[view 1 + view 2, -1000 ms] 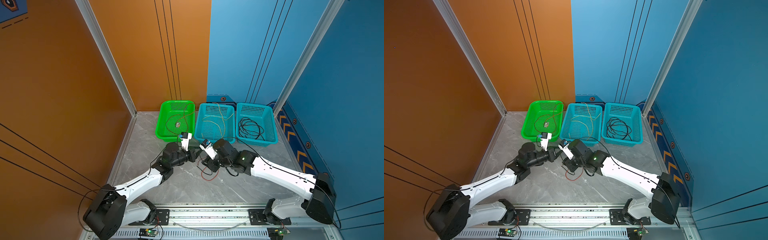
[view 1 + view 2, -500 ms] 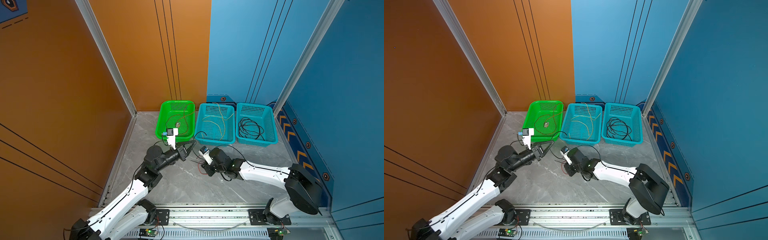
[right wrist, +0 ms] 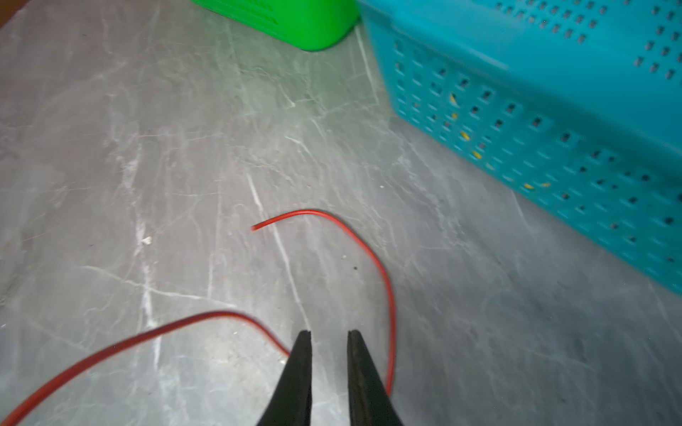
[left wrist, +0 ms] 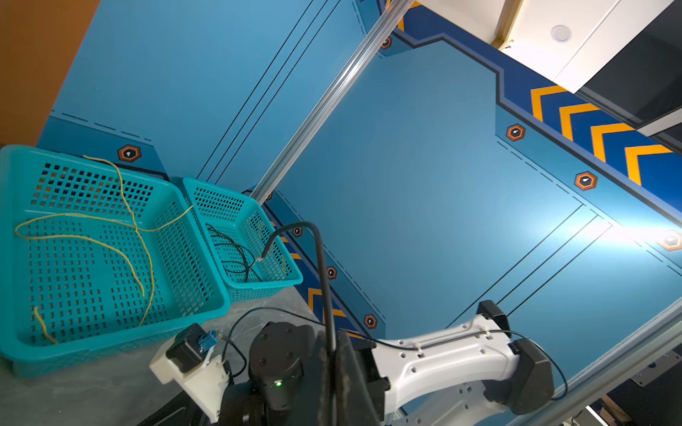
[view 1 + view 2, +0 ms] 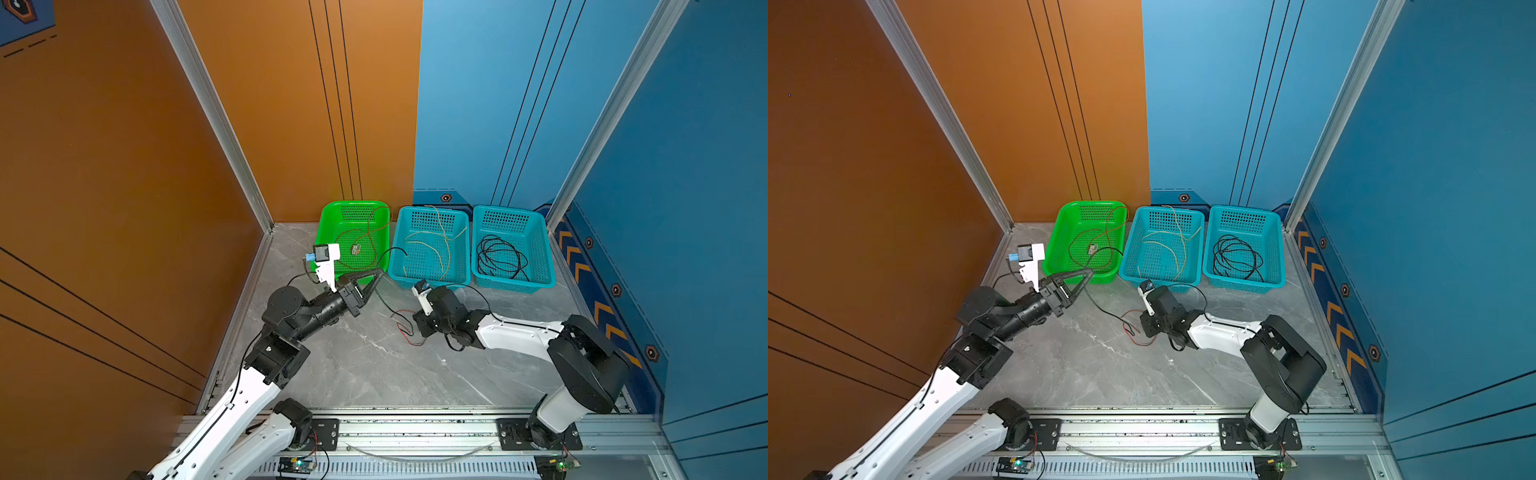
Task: Untangle and sort cables by color
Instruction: Untie the cable.
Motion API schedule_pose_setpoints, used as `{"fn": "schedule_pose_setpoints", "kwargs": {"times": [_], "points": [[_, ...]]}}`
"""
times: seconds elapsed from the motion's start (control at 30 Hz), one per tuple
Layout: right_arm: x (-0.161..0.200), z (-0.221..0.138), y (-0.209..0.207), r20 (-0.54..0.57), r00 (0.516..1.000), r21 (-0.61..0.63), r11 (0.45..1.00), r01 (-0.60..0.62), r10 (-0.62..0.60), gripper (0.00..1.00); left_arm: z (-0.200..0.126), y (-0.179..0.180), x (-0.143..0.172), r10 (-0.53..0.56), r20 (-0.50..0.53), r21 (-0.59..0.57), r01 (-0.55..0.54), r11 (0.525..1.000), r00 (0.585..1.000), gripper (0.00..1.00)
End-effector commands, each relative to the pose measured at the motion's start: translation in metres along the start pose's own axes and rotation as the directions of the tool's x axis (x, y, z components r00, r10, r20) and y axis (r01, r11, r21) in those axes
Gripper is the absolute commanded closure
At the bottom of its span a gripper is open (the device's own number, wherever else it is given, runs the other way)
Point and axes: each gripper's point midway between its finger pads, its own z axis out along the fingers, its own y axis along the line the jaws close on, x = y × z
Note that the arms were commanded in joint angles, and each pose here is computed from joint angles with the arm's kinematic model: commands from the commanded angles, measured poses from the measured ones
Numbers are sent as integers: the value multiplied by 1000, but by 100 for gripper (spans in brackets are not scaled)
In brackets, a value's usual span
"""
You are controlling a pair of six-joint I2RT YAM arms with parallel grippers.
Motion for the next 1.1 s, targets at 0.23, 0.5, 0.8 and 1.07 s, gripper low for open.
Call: {"fn": "schedule_pose_setpoints", "kwargs": {"times": [0.23, 0.5, 0.8, 1.07], "points": [[45, 19, -4, -54, 995, -23, 996, -85, 84, 84, -19, -63, -57, 163, 84, 51, -168, 984, 983, 100], [4, -30, 2, 48, 999, -51, 999, -15, 17, 74, -13, -53, -61, 205, 59, 6, -205, 979, 977, 100], [-73, -163, 55, 239, 956, -216, 951, 222, -169, 51, 3, -8, -27, 133, -9, -24, -133, 991, 991, 100], [-110, -222, 108, 349, 916, -381, 863, 331, -197, 47, 8, 17, -9, 104, -43, -62, -107, 992, 994, 100]]}}
